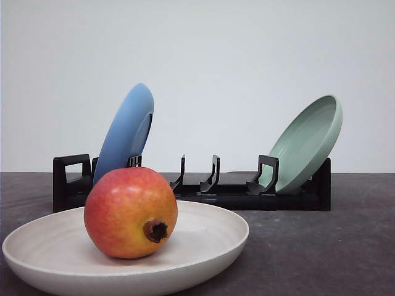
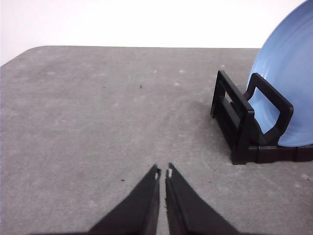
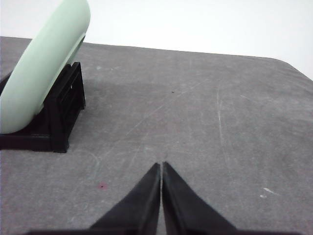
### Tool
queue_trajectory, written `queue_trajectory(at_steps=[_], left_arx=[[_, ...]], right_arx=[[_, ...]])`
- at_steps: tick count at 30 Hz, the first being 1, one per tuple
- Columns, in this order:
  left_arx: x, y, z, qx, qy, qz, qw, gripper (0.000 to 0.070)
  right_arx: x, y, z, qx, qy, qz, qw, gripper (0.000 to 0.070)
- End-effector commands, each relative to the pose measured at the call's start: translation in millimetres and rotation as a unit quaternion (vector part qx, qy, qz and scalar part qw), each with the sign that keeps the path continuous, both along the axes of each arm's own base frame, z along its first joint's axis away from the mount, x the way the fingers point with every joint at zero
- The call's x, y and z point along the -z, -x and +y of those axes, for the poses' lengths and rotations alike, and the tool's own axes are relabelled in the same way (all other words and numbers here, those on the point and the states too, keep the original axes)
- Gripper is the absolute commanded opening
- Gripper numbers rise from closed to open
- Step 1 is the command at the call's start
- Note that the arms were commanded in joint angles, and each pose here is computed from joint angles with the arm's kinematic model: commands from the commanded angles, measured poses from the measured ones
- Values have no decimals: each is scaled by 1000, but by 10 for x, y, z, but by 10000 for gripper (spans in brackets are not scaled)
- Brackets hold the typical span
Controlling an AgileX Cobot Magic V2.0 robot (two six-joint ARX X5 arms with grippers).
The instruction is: Place pomegranate in white plate
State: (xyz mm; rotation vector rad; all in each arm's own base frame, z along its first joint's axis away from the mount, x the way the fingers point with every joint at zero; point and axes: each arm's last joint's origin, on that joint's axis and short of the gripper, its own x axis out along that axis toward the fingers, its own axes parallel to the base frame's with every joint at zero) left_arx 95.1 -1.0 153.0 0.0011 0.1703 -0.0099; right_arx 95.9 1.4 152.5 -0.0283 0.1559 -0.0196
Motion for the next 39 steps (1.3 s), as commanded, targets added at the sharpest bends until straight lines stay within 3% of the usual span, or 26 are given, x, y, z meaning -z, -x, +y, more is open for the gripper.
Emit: queue_trajectory(at_steps=[1,39], left_arx=[[38,-5,0,1,-4,4,1000,0],[38,-5,0,1,-4,4,1000,0]], right_arx=[[3,-2,-2,2,-6,-4,1000,0],[3,-2,-2,2,-6,-4,1000,0]])
